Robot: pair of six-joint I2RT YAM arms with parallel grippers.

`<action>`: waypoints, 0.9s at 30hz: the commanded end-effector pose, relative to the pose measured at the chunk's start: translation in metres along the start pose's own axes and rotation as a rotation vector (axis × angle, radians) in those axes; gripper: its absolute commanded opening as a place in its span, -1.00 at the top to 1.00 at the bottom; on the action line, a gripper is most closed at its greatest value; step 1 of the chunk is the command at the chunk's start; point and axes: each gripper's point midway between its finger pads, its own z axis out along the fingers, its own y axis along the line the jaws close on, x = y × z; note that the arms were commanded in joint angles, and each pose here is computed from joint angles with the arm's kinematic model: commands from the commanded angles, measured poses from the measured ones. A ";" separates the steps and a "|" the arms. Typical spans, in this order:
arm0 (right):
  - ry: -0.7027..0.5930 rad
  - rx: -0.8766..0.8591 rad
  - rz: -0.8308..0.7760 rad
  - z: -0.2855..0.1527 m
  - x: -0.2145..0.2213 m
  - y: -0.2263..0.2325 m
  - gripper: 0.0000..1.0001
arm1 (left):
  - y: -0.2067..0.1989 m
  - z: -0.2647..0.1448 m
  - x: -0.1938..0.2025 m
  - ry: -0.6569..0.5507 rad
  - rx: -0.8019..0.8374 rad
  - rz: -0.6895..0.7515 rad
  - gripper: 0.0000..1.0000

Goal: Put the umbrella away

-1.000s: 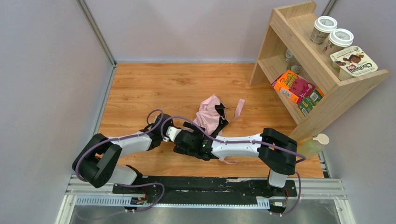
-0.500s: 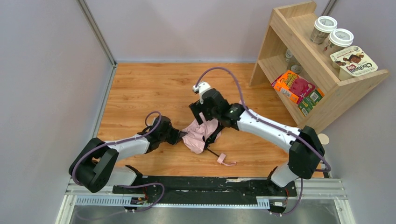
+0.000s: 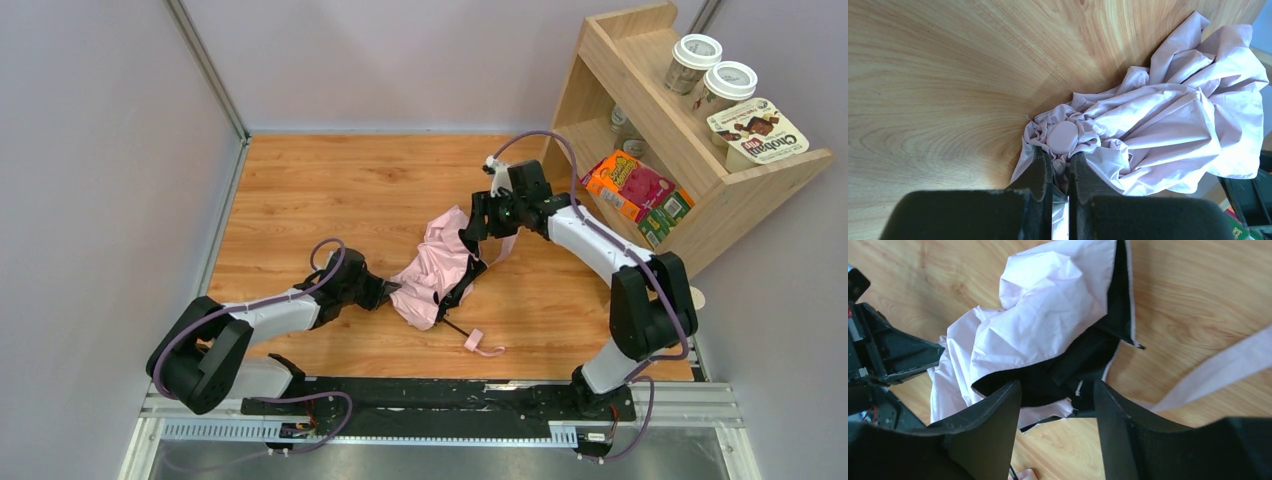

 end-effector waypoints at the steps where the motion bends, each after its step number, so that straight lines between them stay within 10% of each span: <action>1: 0.042 -0.182 0.003 0.012 0.002 0.027 -0.11 | 0.052 0.001 -0.001 -0.002 -0.165 0.057 1.00; 8: 0.003 -0.294 0.007 0.006 0.014 0.048 -0.27 | 0.048 -0.001 -0.002 -0.010 -0.152 0.061 1.00; 27: 0.227 -0.499 0.327 0.048 0.091 0.143 0.40 | 0.041 0.000 0.002 0.010 -0.137 0.052 1.00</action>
